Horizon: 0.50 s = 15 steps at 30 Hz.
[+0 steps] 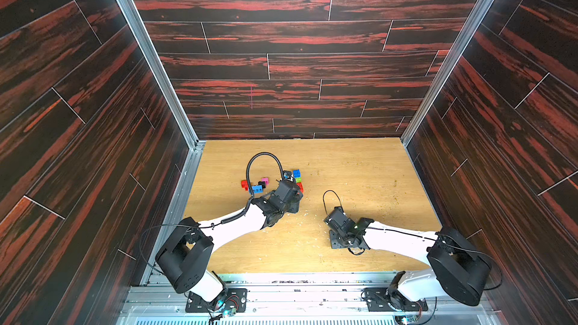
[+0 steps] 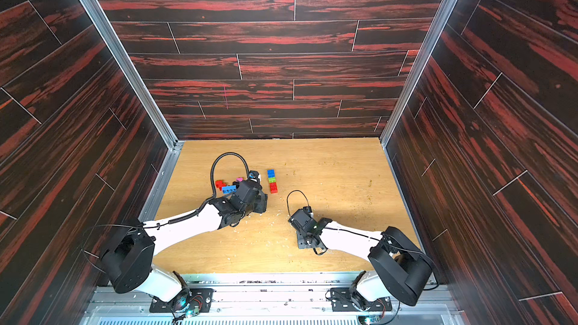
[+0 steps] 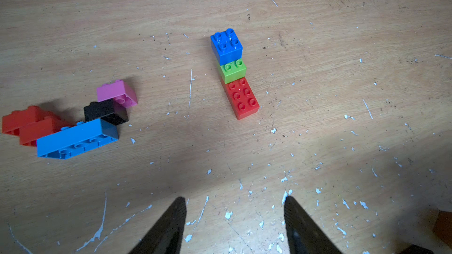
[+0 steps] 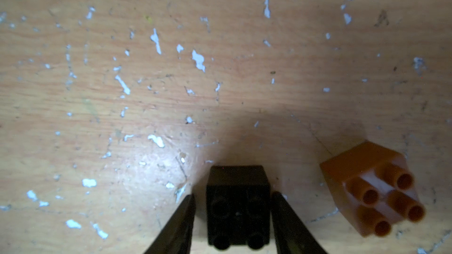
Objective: Assemble the letter v with lego
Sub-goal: Pick up the lego brick from the center of the board.
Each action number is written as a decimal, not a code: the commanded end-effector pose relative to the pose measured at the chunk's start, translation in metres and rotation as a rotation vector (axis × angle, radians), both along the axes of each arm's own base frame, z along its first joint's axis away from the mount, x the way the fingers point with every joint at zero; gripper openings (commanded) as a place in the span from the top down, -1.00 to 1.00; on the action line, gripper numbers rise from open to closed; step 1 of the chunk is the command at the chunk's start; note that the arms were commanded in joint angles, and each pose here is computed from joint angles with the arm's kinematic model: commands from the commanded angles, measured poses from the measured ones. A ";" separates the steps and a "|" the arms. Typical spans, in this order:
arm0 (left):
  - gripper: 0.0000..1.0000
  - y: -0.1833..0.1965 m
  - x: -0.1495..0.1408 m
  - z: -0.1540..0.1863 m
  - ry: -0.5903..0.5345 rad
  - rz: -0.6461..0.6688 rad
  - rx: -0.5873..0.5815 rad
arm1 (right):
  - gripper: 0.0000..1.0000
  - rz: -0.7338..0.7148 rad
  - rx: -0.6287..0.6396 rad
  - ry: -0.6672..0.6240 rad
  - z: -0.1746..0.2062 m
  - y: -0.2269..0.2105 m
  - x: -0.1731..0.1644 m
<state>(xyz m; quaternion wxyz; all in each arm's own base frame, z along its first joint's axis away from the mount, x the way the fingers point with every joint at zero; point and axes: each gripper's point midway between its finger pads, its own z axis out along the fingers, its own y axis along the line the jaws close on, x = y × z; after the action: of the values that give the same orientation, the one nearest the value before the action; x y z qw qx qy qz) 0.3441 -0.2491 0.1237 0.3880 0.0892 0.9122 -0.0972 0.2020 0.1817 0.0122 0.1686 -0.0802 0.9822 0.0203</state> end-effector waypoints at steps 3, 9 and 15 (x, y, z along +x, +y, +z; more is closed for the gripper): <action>-0.32 0.002 -0.003 0.002 -0.002 0.008 -0.003 | 0.00 0.023 -0.031 0.047 -0.011 -0.001 -0.008; -0.32 0.002 -0.004 0.001 0.001 0.007 -0.002 | 0.06 0.016 -0.031 0.051 -0.010 -0.004 -0.011; -0.32 0.003 -0.005 -0.003 0.010 0.011 -0.003 | 0.12 0.019 -0.034 0.056 -0.009 -0.006 -0.014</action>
<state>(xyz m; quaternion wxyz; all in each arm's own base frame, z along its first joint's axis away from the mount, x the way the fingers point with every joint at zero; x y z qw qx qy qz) 0.3420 -0.2488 0.1207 0.3848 0.0878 0.9136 -0.0973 0.2041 0.1850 0.0125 0.1707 -0.0819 0.9816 0.0229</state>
